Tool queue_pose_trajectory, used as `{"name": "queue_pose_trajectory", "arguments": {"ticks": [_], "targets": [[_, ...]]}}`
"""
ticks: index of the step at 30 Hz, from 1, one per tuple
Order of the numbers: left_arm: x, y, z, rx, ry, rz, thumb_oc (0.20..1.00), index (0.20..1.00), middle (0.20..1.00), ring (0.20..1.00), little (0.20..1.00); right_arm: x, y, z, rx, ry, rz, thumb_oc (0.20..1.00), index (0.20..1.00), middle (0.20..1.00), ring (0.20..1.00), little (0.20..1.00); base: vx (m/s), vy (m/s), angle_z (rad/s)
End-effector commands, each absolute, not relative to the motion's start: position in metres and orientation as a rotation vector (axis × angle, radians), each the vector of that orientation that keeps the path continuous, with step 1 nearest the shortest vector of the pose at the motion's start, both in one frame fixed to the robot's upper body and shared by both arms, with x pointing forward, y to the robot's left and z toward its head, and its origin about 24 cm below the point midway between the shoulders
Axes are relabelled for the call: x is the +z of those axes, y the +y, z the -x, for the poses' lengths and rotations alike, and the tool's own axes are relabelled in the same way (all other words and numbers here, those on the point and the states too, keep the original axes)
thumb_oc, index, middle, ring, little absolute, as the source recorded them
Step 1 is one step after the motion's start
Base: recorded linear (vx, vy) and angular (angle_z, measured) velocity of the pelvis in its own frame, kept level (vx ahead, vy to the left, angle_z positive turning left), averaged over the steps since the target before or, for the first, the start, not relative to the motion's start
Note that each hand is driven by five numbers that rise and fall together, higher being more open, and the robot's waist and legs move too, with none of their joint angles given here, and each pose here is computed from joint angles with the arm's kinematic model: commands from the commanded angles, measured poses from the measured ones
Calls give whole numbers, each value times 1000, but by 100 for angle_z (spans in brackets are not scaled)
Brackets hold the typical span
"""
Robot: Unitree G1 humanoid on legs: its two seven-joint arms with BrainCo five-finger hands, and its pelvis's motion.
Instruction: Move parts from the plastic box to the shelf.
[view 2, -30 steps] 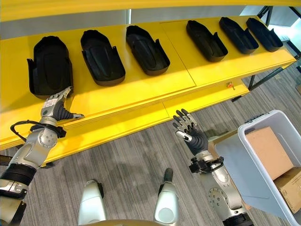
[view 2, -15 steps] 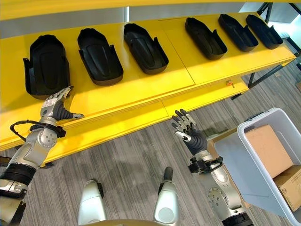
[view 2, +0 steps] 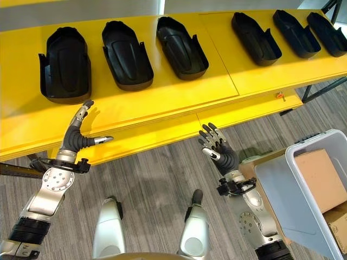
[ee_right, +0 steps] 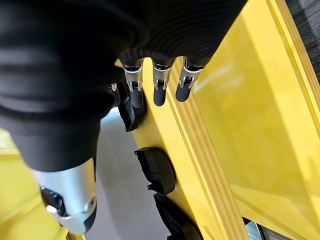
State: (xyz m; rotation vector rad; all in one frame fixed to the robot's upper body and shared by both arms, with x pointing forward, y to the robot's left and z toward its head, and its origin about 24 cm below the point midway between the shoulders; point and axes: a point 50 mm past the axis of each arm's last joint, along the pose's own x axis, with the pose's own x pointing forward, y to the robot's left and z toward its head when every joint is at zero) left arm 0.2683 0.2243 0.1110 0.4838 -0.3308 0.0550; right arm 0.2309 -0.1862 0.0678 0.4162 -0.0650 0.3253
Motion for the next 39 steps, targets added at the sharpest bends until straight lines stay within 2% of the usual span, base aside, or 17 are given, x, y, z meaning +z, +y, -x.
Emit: {"name": "queue_pose_trajectory", "arguments": {"ticks": [1,6,12,22,26,32,39], "targets": [[147,212,-276,-8,-515,-292,1000,1000,1000,1000,1000,95,-193,-231,312,-224,-440,1000,1000,1000,1000,1000,0,0,0],[169,203,-272,-30,-635,-68,1000,1000,1000,1000,1000,98,-190,-231,315,-246,-438,1000,1000,1000,1000,1000,-1,-5,1],[185,201,-275,-25,-695,-42,1000,1000,1000,1000,1000,98,-188,-231,315,-249,-435,1000,1000,1000,1000,1000,-11,3,0],[238,231,-304,138,-818,-44,1000,1000,1000,1000,1000,92,-184,-235,341,-202,-429,1000,1000,1000,1000,1000,-3,9,0],[245,239,-314,170,-798,-15,1000,1000,1000,1000,1000,88,-183,-235,345,-178,-429,1000,1000,1000,1000,1000,44,3,-2],[262,258,-338,227,-718,-142,1000,1000,1000,1000,1000,83,-181,-235,372,-134,-432,1000,1000,1000,1000,1000,23,5,-1],[268,274,-364,254,-586,-29,1000,1000,1000,1000,1000,80,-184,-236,367,-112,-431,1000,1000,1000,1000,1000,11,7,-5]]}}
